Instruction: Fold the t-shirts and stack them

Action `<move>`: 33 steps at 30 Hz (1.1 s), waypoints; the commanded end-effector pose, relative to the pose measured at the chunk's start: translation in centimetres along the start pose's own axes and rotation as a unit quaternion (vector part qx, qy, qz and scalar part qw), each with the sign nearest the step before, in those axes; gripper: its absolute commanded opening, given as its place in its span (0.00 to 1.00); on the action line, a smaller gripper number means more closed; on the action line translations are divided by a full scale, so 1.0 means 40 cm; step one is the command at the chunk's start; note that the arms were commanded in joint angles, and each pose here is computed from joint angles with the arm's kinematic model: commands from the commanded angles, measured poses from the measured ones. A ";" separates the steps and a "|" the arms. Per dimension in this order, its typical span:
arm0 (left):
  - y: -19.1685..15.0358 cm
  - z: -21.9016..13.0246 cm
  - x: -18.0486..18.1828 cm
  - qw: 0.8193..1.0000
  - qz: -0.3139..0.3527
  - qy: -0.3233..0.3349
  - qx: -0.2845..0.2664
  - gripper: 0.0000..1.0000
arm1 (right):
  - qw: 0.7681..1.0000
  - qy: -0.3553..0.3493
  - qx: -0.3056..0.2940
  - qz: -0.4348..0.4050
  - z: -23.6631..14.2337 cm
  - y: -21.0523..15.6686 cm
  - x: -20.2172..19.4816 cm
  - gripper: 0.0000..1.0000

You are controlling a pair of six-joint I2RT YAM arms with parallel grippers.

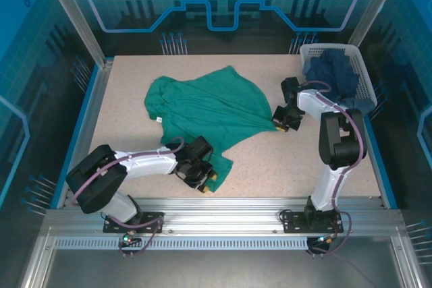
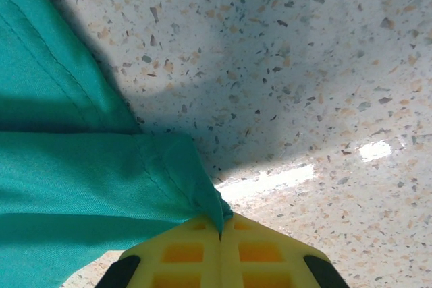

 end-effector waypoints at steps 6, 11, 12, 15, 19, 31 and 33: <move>0.013 -0.093 0.023 0.994 0.049 0.063 -0.078 0.00 | 1.000 0.009 -0.001 0.012 -0.017 -0.003 -0.016 0.00; 0.046 -0.268 0.008 0.975 0.102 0.037 -0.194 0.00 | 0.998 0.052 -0.037 0.000 -0.110 -0.010 0.011 0.00; 0.058 -0.309 -0.001 0.970 0.107 0.018 -0.220 0.00 | 0.997 0.067 -0.048 -0.002 -0.140 -0.011 0.022 0.00; 0.098 -0.449 -0.044 0.946 0.124 -0.051 -0.294 0.00 | 0.988 0.123 -0.090 -0.009 -0.248 -0.008 0.057 0.00; 0.149 -0.650 -0.136 0.901 0.154 -0.159 -0.372 0.00 | 0.966 0.213 -0.146 -0.024 -0.414 -0.006 0.119 0.00; 0.033 -1.202 -0.260 0.709 0.264 -0.330 -0.564 0.00 | 0.866 0.397 -0.291 -0.091 -0.875 -0.137 0.165 0.00; -0.006 -1.262 -0.253 0.678 0.279 -0.350 -0.582 0.00 | 0.846 0.421 -0.312 -0.098 -0.935 -0.176 0.139 0.00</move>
Point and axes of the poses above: each hand's point on the last joint's axis, 136 mm out from that joint toward the fingers, its own z axis out along the fingers, its own x axis along the line the jaws close on, y = z × x, the point moved 5 cm from there along -z, back along the fingers, and after that the axes turned 9 degrees about z, right-handed, at the moved point
